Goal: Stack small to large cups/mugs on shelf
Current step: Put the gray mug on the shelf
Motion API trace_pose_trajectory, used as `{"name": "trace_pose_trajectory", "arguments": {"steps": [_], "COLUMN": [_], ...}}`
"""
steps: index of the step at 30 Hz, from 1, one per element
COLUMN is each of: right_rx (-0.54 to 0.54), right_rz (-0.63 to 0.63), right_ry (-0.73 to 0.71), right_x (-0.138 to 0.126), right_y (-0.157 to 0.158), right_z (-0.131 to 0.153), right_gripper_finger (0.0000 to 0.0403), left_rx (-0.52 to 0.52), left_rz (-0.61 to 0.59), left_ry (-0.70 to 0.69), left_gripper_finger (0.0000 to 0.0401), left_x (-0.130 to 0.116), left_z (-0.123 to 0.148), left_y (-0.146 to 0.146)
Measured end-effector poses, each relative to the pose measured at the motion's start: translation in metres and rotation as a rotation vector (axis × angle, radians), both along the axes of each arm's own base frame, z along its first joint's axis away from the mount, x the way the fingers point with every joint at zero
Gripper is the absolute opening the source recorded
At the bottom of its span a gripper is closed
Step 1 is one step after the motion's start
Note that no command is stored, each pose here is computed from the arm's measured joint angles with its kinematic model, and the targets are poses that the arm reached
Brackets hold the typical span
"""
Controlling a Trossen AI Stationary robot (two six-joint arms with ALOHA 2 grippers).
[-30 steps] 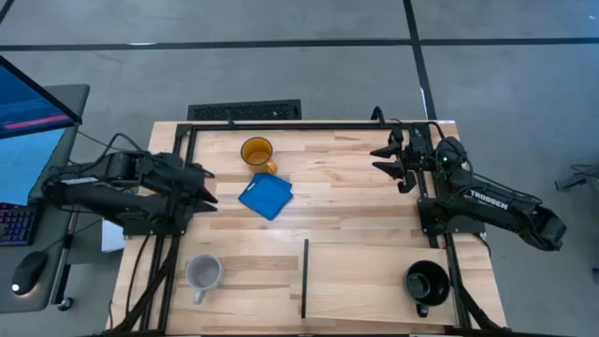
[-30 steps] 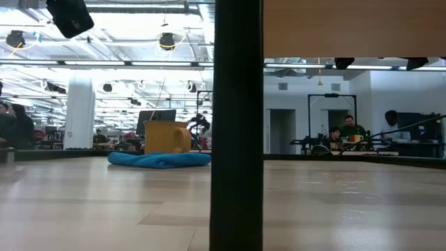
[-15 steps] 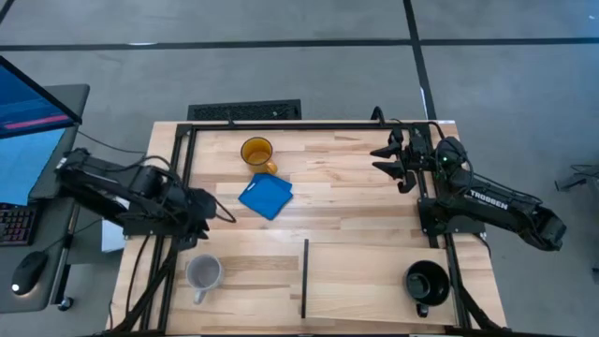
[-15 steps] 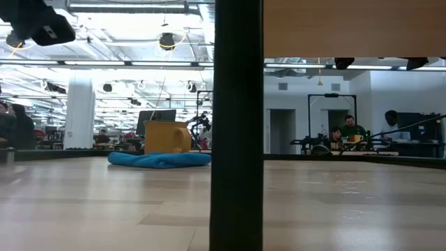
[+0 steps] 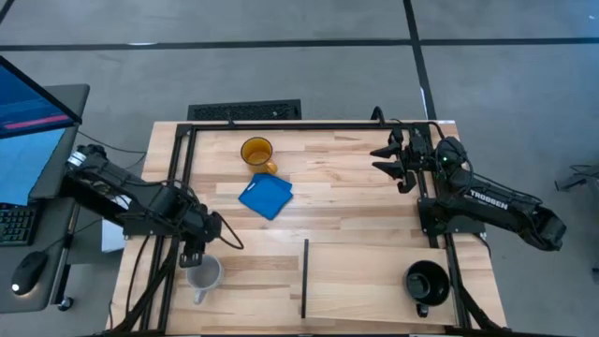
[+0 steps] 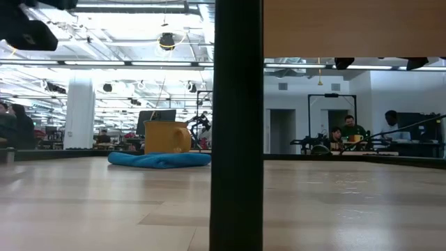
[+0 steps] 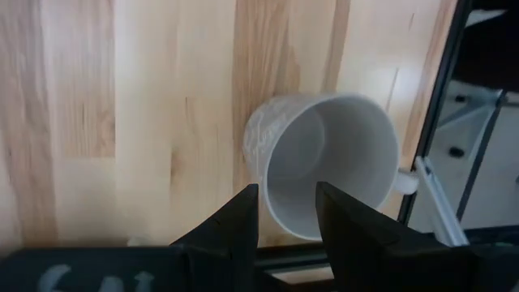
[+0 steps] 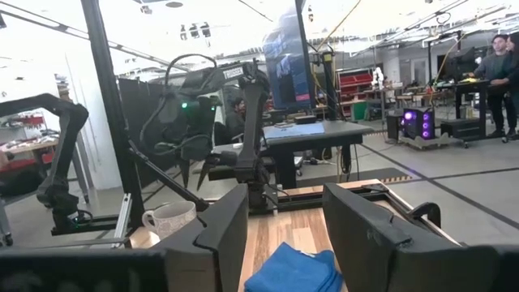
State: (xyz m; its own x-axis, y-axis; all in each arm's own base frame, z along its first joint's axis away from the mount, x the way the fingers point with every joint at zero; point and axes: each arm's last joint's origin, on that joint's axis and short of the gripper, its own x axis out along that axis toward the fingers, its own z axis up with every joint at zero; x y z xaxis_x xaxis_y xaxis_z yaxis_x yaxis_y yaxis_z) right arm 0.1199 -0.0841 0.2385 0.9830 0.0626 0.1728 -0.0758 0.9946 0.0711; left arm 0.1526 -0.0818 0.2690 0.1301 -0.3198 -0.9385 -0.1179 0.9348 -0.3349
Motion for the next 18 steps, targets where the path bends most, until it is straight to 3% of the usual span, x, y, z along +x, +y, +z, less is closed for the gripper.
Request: {"name": "trace_pose_trajectory", "arguments": {"steps": [18], "right_rx": [0.001], "right_rz": [0.005], "right_ry": [0.003], "right_x": [0.0], "right_y": [0.0], "right_z": [0.0], "right_gripper_finger": [0.0182], "left_rx": [0.065], "left_rz": [0.022], "left_ry": [0.198], "left_gripper_finger": [0.0114], "left_x": [0.023], "left_z": [-0.032], "left_y": [-0.019]}}
